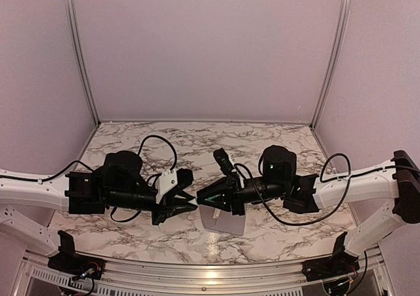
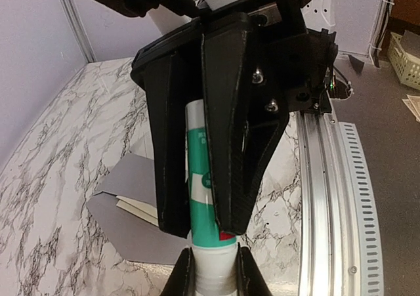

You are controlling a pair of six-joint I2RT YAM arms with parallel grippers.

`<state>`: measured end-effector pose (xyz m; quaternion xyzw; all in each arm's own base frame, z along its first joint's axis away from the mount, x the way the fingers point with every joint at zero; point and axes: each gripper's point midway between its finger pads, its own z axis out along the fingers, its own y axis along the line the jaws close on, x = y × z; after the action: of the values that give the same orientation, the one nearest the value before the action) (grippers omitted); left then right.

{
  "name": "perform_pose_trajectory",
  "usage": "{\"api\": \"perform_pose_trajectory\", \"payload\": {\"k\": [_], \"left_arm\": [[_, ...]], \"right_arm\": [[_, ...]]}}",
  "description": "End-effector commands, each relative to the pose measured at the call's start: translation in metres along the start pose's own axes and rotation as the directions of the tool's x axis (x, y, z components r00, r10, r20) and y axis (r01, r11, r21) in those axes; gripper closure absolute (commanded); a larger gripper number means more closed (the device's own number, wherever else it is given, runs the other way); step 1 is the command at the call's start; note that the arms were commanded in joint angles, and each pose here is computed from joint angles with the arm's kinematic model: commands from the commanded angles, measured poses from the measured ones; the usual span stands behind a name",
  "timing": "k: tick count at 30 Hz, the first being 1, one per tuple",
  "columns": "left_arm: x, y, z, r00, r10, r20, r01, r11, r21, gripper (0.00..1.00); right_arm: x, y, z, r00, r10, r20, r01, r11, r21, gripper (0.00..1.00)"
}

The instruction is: Place the letter into the envelope and seal it

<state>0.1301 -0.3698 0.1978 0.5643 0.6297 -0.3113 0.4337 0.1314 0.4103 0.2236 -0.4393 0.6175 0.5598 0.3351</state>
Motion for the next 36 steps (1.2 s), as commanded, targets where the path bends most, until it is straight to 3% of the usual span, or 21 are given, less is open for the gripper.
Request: {"api": "perform_pose_trajectory", "payload": {"k": [1,8,19,26,32,34,36], "left_arm": [[-0.083,-0.024,-0.017,0.95,0.043,0.308,-0.077,0.992,0.101,1.0],[-0.076,-0.022,-0.027,0.946,0.012,0.323,-0.041,0.996,0.085,1.0],[-0.084,-0.031,-0.025,0.937,-0.02,0.348,-0.037,0.987,0.156,1.0],[-0.1,-0.036,-0.018,0.931,-0.048,0.361,-0.04,0.972,0.232,1.0],[-0.117,-0.046,-0.028,0.915,-0.067,0.399,-0.071,0.944,0.322,1.0],[-0.12,-0.048,-0.03,0.911,-0.072,0.407,-0.076,0.939,0.335,1.0],[-0.12,-0.04,-0.029,0.91,-0.056,0.411,-0.071,0.955,0.288,1.0]], "right_arm": [[-0.037,0.047,-0.001,0.983,-0.136,0.127,0.155,0.977,-0.149,1.0],[-0.038,0.054,-0.016,0.978,-0.137,0.155,0.159,0.978,-0.136,1.0],[-0.03,0.044,0.001,0.985,-0.124,0.122,0.142,0.978,-0.151,1.0],[-0.017,0.06,0.016,0.951,-0.29,0.11,0.309,0.922,-0.235,1.0],[-0.017,0.079,0.008,0.896,-0.408,0.174,0.442,0.851,-0.282,1.0],[-0.022,0.079,0.007,0.89,-0.414,0.191,0.452,0.853,-0.261,1.0],[-0.03,0.062,0.013,0.919,-0.361,0.156,0.386,0.907,-0.172,1.0]]}}
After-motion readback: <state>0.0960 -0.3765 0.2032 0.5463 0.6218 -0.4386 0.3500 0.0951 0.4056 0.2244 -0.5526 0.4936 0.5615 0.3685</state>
